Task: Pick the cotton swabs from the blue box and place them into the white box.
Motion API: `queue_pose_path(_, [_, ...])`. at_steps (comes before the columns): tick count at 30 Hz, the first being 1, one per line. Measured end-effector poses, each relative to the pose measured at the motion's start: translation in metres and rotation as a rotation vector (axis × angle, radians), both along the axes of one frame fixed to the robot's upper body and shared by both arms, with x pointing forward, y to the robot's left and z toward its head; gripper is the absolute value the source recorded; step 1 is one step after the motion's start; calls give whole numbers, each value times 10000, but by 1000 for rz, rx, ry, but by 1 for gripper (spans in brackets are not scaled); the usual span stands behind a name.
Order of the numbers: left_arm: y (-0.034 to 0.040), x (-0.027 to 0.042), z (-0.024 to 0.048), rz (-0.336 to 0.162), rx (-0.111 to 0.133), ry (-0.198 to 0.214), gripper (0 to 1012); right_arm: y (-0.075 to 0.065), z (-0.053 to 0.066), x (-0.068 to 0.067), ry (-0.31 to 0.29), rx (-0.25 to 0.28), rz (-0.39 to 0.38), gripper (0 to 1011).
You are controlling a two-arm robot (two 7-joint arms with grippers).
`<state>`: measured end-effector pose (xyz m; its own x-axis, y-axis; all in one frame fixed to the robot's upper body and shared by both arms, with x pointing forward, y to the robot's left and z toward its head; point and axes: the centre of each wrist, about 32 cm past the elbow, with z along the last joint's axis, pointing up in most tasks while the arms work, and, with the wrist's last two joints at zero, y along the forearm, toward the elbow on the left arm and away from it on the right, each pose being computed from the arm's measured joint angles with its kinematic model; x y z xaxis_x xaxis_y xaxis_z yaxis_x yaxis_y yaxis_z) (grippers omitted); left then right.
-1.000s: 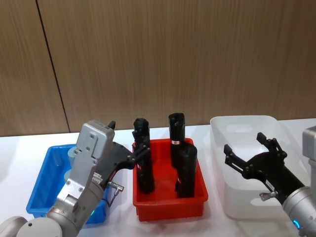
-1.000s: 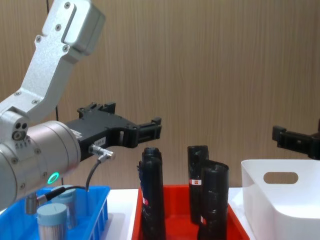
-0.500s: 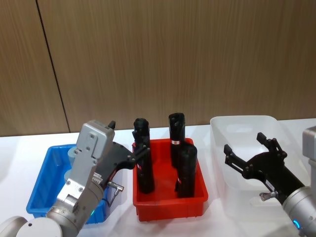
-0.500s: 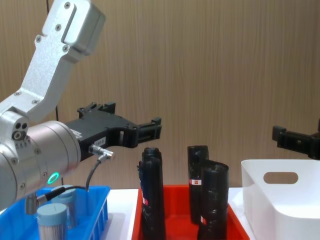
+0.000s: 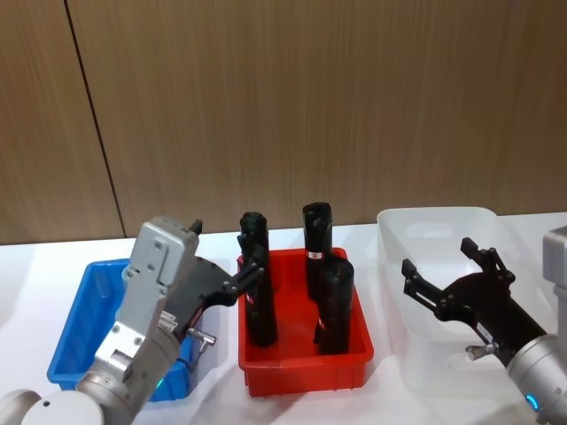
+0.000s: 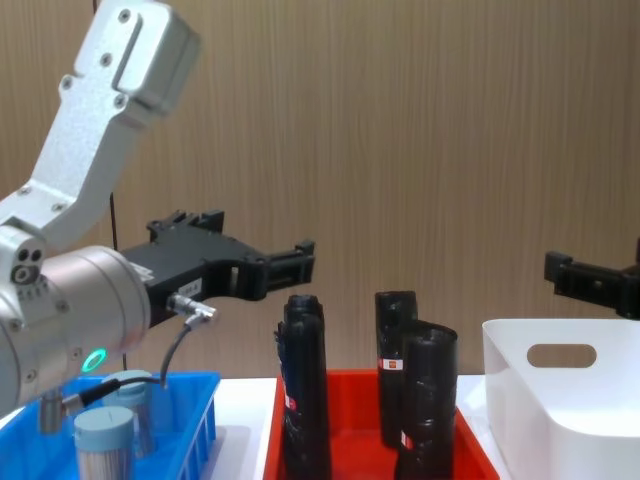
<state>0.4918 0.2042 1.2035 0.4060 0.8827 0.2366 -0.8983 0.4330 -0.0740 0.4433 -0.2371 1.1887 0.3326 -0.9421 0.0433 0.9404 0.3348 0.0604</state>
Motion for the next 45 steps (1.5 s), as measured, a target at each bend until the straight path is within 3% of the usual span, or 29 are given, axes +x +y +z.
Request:
queue_pose_path(5, [46, -2, 0, 0, -4, 11, 1004, 0, 0, 0, 0, 0, 0, 1002])
queue_pose_path(12, [178, -27, 32, 17, -10, 26, 1004, 0, 0, 0, 0, 0, 0, 1002])
queue_pose_path(24, [404, -138, 47, 129, -47, 86, 1004, 0, 0, 0, 0, 0, 0, 1002])
queue_pose_path(29, [515, -195, -3, 193, -76, 140, 1004, 0, 0, 0, 0, 0, 0, 1002])
queue_pose_path(35, [599, -222, -62, 236, -100, 195, 1004, 0, 0, 0, 0, 0, 0, 1002])
queue_pose_path(45, [727, -164, -193, 287, -120, 296, 1004, 0, 0, 0, 0, 0, 0, 1001])
